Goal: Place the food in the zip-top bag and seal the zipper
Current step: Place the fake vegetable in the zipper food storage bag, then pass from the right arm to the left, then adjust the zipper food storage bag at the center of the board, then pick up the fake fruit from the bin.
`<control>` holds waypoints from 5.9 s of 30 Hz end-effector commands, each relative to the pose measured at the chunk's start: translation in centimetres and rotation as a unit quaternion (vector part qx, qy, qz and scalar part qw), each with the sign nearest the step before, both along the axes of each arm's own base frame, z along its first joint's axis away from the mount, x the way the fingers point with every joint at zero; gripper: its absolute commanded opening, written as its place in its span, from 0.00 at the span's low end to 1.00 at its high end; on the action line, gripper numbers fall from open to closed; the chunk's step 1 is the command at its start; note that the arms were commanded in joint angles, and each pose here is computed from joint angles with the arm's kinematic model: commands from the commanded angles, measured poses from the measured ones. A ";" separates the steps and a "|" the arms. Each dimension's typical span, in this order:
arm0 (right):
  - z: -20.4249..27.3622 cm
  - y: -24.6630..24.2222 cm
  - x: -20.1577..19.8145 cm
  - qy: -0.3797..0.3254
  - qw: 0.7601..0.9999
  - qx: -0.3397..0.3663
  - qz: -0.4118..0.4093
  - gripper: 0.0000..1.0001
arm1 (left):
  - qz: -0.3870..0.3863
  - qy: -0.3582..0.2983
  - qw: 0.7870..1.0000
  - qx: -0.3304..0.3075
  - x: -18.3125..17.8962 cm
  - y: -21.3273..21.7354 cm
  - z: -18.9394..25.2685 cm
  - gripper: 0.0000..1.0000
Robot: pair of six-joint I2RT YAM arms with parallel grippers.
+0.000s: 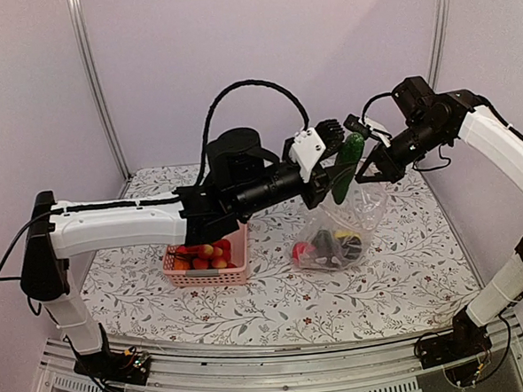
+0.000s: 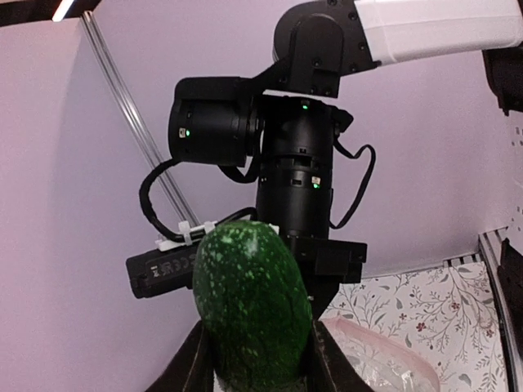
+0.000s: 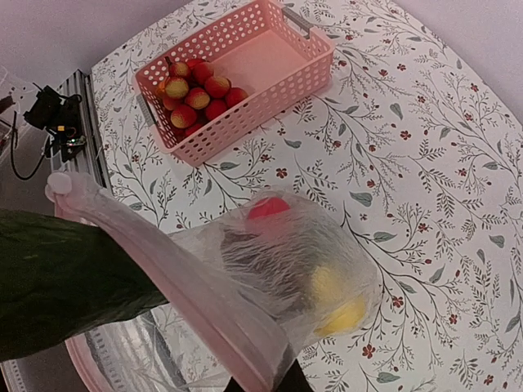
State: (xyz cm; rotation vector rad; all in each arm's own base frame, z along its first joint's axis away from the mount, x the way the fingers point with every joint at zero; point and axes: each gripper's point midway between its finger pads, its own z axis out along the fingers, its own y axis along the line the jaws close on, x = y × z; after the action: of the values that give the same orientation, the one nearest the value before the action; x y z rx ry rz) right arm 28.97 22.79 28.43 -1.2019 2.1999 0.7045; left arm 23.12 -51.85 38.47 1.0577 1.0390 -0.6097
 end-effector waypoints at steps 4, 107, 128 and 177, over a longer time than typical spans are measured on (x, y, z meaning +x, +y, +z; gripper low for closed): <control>-0.4 0.0 0.1 0.001 1.000 -0.005 -0.010 0.04 | 0.033 -0.009 0.997 0.072 1.4 -1.7 -4.7 0.15; -0.5 -9.4 2.9 -0.034 0.988 -0.119 -0.090 0.00 | 0.092 0.234 0.968 -0.006 9.3 6.5 -11.0 0.00; -0.3 -8.3 10.0 -0.025 0.986 -0.090 -0.142 0.01 | 0.097 0.245 0.961 -0.087 18.3 5.1 -9.4 0.06; -3.5 -6.8 4.3 0.038 0.992 -0.016 -0.123 0.03 | 0.530 0.635 0.543 -0.142 4.8 36.5 -24.1 0.54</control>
State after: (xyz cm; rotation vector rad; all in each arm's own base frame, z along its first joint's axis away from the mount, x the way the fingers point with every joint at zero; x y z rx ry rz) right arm 33.64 15.92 23.59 -0.9199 2.4226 0.6181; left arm 27.16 -16.41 14.42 -0.3833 2.5331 -0.2984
